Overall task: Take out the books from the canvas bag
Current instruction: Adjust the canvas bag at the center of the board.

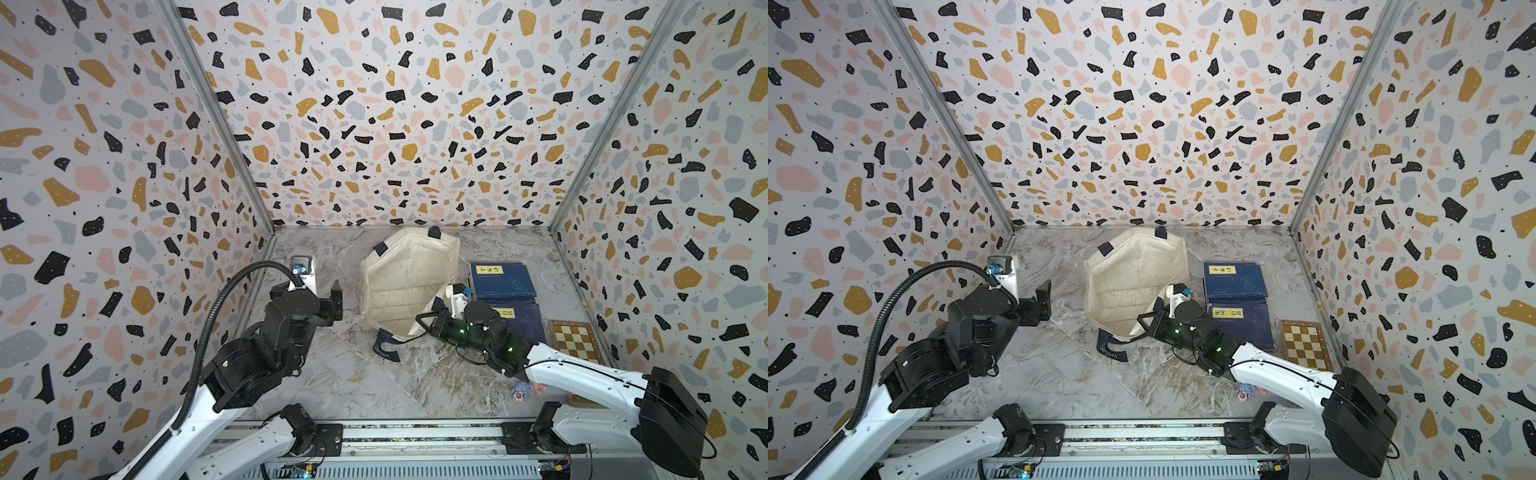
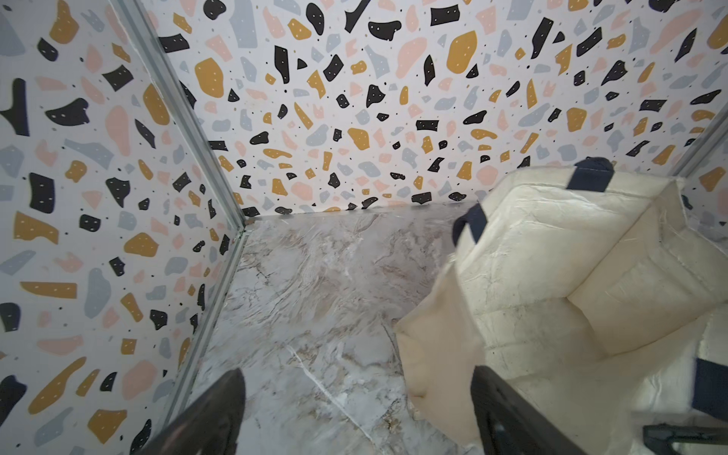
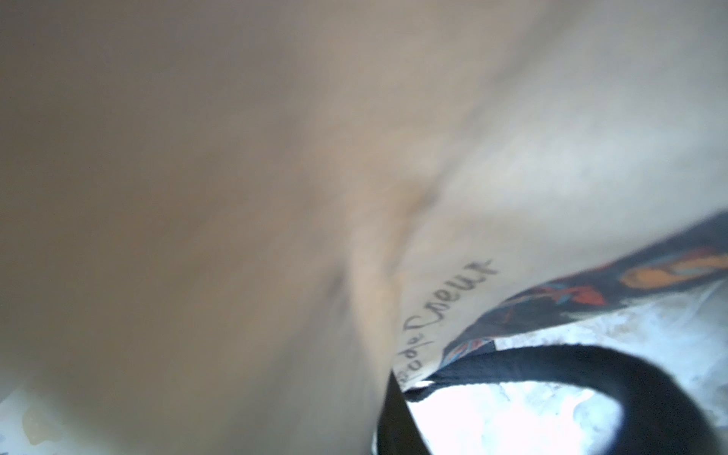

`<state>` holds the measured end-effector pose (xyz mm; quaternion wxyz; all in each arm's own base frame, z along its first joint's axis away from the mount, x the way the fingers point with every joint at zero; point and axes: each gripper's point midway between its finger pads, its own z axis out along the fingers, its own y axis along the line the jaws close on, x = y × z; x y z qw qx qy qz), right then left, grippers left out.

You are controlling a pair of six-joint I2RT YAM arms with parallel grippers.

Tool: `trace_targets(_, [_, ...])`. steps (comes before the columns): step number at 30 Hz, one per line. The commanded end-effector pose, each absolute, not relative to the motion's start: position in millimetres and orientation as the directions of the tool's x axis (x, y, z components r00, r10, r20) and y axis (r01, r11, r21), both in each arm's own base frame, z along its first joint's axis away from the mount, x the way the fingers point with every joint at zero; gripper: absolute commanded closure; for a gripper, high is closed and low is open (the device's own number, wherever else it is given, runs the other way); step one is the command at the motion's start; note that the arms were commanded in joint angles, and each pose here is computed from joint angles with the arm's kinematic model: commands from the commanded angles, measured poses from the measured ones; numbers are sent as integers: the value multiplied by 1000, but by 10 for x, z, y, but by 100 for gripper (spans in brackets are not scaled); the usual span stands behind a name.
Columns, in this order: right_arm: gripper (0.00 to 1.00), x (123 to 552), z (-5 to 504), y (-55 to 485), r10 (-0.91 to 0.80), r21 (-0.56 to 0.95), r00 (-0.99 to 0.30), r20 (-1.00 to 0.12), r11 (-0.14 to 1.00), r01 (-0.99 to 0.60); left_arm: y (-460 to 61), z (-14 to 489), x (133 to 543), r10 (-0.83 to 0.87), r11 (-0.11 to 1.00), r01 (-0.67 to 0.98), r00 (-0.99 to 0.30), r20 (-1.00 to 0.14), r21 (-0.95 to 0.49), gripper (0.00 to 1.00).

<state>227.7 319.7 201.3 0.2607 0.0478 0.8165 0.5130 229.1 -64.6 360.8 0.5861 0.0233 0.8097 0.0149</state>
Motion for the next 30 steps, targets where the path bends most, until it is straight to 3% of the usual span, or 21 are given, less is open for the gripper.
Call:
trace_targets(1, [72,2287,2294,3265,339,881,-861,-379,418,-223,-469,3583,2221,75,996,-30,-303,-950,88,10])
trace_targets(12, [40,2298,2414,3243,327,872,-860,-392,429,-234,-400,3392,2179,102,992,-42,-328,-939,123,7])
trace_targets(17, [32,2264,2518,3219,310,861,-853,-420,432,-267,-419,3304,2183,101,992,-33,-328,-939,118,4])
trace_targets(28, [11,2232,3025,3150,249,777,-783,-570,475,-414,-449,3200,2196,107,992,-22,-331,-937,121,1])
trace_targets(30, [0,2230,3171,3107,236,741,-749,-619,492,-458,-443,3190,2193,103,993,-23,-327,-939,117,1])
